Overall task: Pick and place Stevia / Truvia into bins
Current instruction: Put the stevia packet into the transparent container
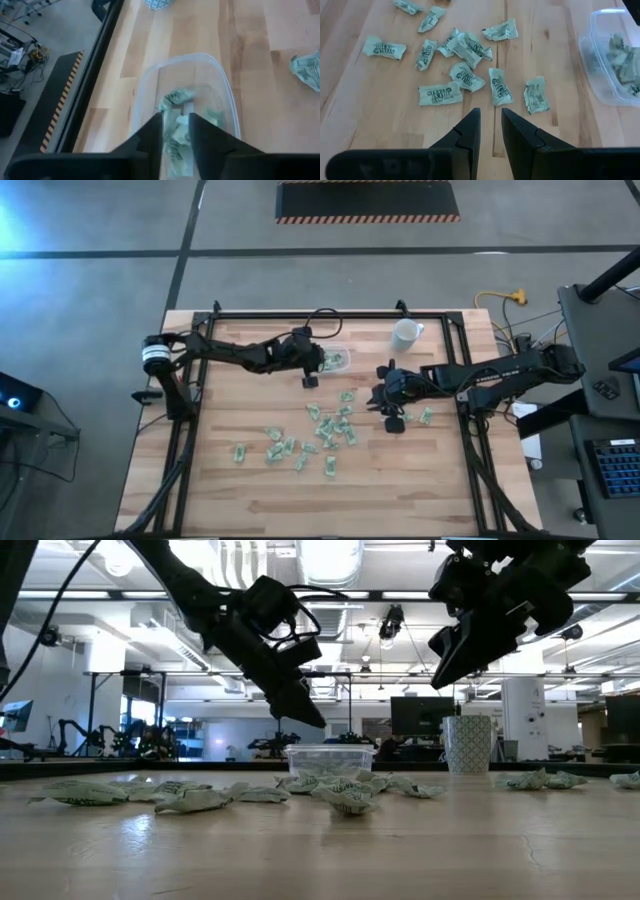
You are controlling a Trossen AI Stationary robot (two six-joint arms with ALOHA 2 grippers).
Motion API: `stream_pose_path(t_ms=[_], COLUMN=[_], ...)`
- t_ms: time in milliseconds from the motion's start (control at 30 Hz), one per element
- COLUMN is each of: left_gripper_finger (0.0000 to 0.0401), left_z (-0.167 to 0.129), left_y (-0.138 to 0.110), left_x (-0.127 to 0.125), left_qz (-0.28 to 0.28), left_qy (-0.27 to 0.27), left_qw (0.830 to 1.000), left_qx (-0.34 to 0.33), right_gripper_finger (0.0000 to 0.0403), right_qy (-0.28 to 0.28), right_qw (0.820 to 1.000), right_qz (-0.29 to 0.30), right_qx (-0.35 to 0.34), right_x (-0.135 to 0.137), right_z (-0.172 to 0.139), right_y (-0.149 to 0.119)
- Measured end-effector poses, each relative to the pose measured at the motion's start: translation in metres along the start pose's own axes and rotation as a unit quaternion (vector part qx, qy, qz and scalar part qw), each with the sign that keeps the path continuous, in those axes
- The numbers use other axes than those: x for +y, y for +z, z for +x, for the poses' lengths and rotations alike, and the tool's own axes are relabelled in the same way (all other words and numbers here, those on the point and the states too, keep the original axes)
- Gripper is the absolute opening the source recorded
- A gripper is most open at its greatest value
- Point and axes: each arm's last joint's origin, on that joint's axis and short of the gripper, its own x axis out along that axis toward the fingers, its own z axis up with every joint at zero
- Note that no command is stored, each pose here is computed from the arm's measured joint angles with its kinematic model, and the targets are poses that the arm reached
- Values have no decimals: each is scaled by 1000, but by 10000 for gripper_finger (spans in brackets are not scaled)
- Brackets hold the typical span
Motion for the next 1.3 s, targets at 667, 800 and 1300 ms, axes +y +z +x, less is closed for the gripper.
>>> stream_pose_path(t_ms=[667, 800, 1300], left_gripper_finger=[155, 155, 155], left_z=[-93, -106, -122], left_y=[20, 27, 34], left_x=[-28, -37, -59], left_qz=[-5, -7, 5], left_qy=[-81, -94, -126], left_qw=[996, 996, 992], left_qx=[25, 2, -20], right_gripper_finger=[68, 77, 157], right_qy=[5, 9, -1], right_qw=[985, 984, 985], right_qz=[125, 126, 126], right_qx=[117, 124, 116], right_x=[3, 4, 3], right_z=[15, 16, 23], right_y=[-58, -60, -71])
